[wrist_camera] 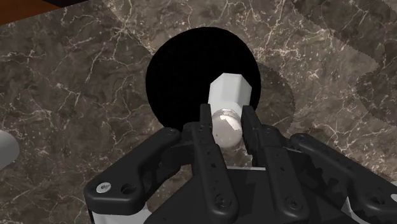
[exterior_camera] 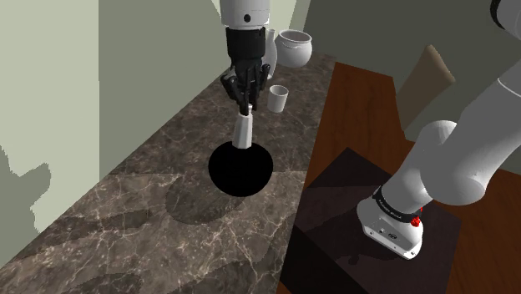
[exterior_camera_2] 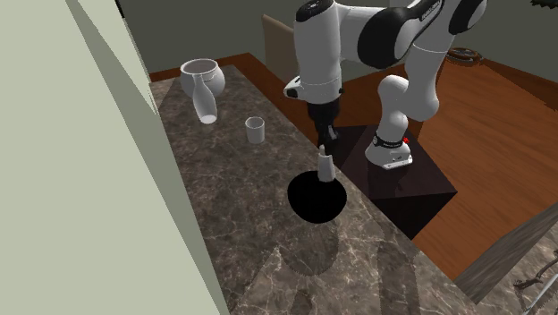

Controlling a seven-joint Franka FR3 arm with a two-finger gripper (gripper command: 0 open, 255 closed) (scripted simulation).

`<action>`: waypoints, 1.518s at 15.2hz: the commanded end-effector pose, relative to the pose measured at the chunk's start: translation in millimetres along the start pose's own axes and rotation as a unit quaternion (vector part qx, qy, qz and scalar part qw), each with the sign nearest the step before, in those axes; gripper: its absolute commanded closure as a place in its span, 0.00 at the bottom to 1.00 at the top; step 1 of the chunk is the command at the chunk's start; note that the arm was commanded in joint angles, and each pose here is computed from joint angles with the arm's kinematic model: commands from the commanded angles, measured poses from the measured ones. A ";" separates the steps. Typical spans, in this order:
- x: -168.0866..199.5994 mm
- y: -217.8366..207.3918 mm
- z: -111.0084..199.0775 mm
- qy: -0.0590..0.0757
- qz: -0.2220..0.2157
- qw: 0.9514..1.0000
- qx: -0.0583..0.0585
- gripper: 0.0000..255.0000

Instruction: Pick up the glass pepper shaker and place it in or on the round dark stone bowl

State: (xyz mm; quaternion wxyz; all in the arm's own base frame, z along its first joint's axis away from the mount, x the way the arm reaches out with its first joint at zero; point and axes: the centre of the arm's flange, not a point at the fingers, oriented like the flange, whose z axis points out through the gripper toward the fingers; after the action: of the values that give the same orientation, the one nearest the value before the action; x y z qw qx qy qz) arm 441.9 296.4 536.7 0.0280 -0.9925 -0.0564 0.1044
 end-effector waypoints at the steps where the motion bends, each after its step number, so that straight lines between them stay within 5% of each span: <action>1: -0.3 -0.7 10.5 0.000 0.000 1.000 0.000 1.00; 19: 20.1 6.1 108.3 0.000 0.000 1.000 0.000 1.00; 23: 20.1 6.1 108.3 0.000 0.000 1.000 0.000 1.00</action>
State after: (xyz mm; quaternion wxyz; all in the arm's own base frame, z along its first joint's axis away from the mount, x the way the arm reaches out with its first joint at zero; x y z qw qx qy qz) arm 439.9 298.2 432.0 0.0305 -0.9930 -0.0564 0.0995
